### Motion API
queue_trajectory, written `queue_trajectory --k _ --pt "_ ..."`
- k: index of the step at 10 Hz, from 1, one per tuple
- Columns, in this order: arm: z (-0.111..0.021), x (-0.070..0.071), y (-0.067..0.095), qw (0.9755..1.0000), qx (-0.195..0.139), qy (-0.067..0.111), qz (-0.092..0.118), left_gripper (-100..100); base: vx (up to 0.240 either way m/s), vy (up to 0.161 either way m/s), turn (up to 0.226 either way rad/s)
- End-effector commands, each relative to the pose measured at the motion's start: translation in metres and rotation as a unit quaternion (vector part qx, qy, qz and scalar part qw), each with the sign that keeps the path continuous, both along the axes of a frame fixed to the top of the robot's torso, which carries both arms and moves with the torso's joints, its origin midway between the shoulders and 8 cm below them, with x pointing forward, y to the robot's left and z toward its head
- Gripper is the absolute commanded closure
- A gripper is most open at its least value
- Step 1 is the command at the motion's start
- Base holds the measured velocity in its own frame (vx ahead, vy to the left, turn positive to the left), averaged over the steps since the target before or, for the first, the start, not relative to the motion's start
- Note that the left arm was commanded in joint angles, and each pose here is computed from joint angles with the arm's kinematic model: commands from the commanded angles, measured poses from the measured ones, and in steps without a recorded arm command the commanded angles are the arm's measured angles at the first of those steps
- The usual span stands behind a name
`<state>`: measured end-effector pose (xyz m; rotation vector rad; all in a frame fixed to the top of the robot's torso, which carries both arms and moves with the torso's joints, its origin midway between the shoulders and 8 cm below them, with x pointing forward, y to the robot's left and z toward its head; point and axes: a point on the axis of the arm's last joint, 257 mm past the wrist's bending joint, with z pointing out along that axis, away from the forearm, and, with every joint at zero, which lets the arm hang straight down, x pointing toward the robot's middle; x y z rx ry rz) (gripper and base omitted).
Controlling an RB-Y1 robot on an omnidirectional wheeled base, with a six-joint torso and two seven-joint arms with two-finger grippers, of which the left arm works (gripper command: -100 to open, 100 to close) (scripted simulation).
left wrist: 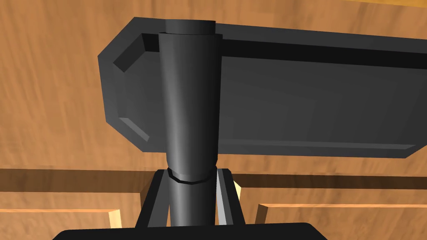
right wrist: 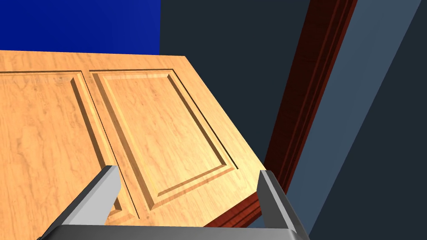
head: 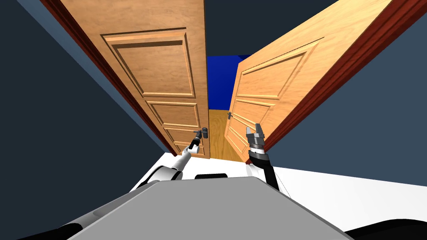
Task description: Push the door open
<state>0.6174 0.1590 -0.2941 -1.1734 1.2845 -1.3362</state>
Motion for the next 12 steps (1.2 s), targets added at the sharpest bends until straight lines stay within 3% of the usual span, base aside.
queue_trajectory --k 1,3,12 --pt "0.0 0.0 0.0 1.0 0.0 0.0 0.0 100 -0.007 0.003 -0.003" --pt "0.0 0.0 0.0 1.0 0.0 0.0 0.0 100 0.0 0.0 0.0" --pt "-0.001 0.004 0.053 0.9989 0.004 0.001 0.046 100 0.158 -0.076 0.046"
